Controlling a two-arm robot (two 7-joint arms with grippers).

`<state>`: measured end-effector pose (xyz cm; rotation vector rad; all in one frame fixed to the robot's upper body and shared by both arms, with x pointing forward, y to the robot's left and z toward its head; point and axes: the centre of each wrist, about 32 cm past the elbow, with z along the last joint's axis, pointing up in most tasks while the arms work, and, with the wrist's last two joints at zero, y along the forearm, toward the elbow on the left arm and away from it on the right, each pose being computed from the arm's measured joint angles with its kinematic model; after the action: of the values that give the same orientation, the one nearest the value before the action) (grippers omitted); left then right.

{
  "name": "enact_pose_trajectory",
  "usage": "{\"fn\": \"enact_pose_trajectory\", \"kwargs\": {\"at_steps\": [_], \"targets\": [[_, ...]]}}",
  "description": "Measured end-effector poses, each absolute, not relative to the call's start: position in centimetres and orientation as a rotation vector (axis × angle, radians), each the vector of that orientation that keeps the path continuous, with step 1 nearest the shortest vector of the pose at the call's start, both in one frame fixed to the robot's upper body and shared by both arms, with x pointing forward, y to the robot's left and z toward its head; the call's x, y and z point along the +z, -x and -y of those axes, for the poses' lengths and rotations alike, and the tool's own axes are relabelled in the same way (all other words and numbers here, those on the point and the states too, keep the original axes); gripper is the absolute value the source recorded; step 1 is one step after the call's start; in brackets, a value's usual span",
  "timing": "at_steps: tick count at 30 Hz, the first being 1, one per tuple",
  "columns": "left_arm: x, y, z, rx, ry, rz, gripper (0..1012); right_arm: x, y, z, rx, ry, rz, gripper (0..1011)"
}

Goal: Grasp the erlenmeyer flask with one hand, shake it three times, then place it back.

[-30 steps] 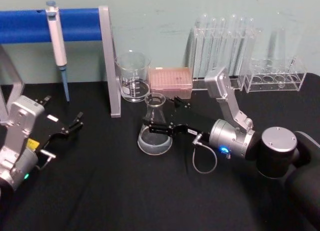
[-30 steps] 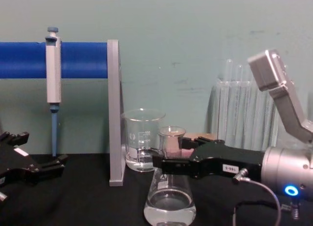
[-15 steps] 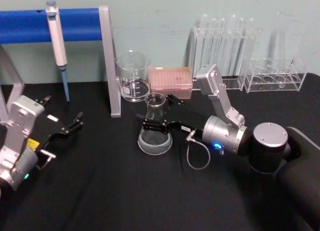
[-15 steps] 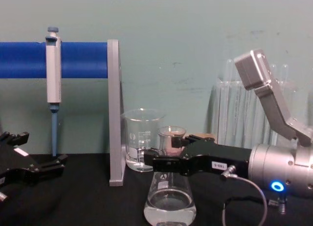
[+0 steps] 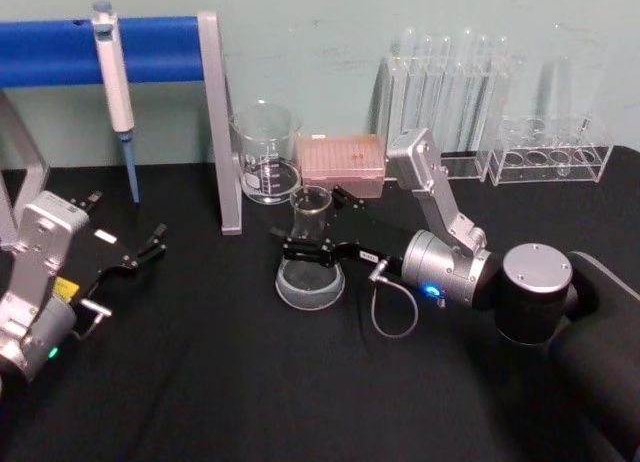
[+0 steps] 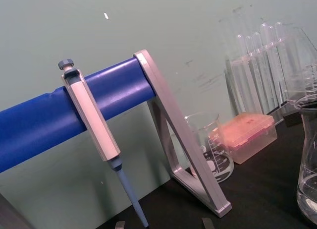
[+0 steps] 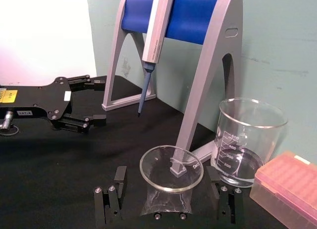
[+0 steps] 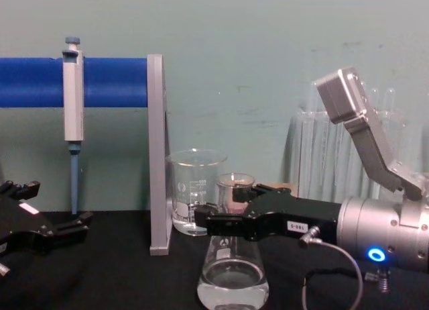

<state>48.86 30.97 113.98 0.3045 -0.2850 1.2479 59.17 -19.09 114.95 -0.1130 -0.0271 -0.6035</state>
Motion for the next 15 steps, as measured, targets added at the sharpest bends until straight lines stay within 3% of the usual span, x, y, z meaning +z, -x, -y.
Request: {"fn": "enact_pose_trajectory", "kwargs": {"at_steps": [5,15], "targets": [[113.98,-48.86,-30.97,1.248,-0.305,0.285,1001,114.94,-59.15,19.11,-0.604,0.112,0.026,1002],[113.98,-48.86,-30.97,1.248,-0.304,0.285,1001,114.94,-59.13,19.14,-0.606,0.111,0.023,768]]}}
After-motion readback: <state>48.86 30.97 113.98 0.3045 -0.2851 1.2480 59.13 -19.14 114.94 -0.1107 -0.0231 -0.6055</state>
